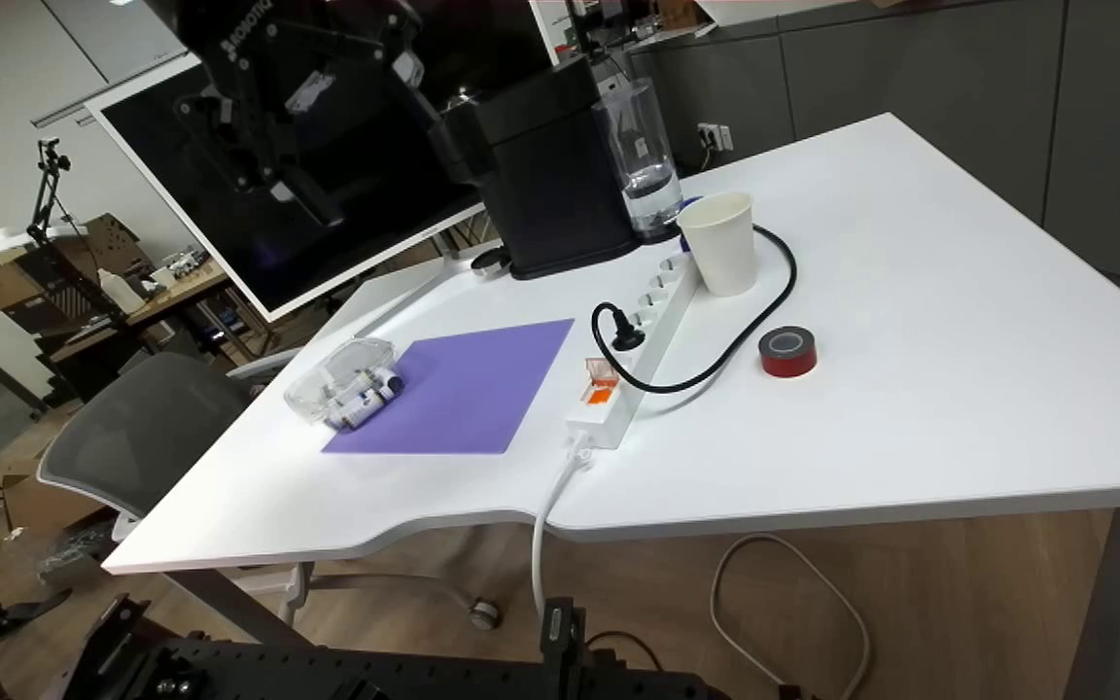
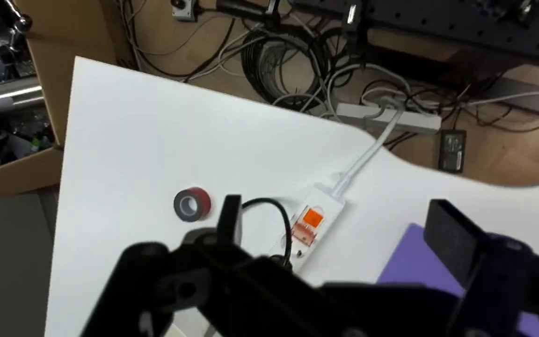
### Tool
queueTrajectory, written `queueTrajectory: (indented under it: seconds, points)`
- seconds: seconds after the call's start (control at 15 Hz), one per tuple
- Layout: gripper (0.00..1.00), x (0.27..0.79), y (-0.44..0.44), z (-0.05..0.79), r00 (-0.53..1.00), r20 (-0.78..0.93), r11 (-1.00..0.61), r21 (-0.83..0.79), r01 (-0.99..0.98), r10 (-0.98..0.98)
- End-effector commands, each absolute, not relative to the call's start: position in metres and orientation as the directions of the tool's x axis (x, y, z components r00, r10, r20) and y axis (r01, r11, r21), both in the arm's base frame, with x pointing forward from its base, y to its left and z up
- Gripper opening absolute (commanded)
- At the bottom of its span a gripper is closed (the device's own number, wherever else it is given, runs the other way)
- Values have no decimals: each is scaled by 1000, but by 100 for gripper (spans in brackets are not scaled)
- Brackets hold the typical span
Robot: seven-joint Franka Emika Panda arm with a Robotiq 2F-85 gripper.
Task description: Turn on and off the orange switch on the extension adapter
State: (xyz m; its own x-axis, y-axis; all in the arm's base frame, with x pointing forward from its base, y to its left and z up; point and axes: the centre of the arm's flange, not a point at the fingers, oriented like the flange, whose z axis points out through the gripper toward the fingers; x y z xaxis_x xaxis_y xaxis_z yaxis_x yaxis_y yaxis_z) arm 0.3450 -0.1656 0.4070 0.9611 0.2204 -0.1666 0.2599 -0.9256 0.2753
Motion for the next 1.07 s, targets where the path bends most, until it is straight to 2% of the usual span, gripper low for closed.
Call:
queueTrajectory:
  seconds: [0.0,0.07,0.13,0.2,0.4,0.87,1.0]
  points:
    - [100,367,-185,383,993,-73,-946,301,115,98]
    - [100,373,-191,374,996,-57,-950,298,89,76]
    - [75,378,-196,365,998,-45,-956,286,65,54]
    - [74,382,-202,355,999,-35,-960,276,43,35]
    - [51,394,-216,323,1000,-9,-977,211,-18,-21]
    - [5,419,-234,257,996,43,-989,122,-83,-79]
    - [0,424,-239,242,995,41,-990,102,-96,-92]
